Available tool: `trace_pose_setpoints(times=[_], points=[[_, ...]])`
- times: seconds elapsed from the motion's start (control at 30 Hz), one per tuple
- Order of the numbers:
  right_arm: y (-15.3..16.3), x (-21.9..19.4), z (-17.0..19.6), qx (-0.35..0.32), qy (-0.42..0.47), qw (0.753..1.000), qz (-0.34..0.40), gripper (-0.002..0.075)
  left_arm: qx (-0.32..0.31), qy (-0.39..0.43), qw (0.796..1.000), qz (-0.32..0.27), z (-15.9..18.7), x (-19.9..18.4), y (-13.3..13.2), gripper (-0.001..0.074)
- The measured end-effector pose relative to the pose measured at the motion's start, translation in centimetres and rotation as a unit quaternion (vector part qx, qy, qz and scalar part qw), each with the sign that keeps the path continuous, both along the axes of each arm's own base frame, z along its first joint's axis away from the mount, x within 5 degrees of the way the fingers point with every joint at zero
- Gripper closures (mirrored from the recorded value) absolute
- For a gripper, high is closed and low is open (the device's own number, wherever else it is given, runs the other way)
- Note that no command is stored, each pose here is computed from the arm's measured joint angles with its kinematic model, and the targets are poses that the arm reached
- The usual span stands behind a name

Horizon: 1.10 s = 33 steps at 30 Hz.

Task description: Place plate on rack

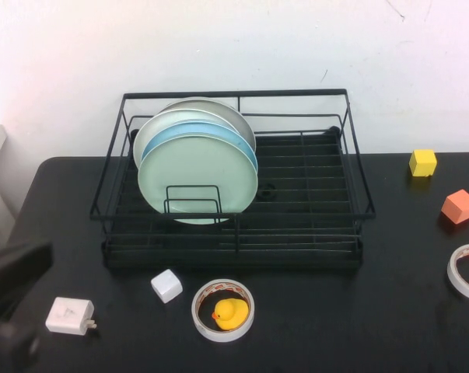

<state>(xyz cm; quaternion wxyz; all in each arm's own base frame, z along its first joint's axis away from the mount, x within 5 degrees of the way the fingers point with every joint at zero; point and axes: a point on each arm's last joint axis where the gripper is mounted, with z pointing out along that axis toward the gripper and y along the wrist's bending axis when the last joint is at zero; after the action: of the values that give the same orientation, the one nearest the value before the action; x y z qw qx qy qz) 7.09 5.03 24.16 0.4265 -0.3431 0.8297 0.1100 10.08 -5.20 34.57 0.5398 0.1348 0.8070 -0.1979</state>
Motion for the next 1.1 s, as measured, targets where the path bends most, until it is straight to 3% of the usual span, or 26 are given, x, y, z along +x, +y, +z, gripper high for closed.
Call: trace_pose_setpoints(times=[0.37,1.1], points=[[0.1,-0.1,-0.6,0.010,0.013,1.000,-0.002,0.0726,-0.036,-0.101,0.994,0.000,0.7,-5.3,2.0,0.0736],[0.1,-0.1,-0.6,0.011,0.014,1.000,-0.001,0.0726,-0.037,-0.122,0.992,0.010,0.1,-5.2,2.1,0.0736]])
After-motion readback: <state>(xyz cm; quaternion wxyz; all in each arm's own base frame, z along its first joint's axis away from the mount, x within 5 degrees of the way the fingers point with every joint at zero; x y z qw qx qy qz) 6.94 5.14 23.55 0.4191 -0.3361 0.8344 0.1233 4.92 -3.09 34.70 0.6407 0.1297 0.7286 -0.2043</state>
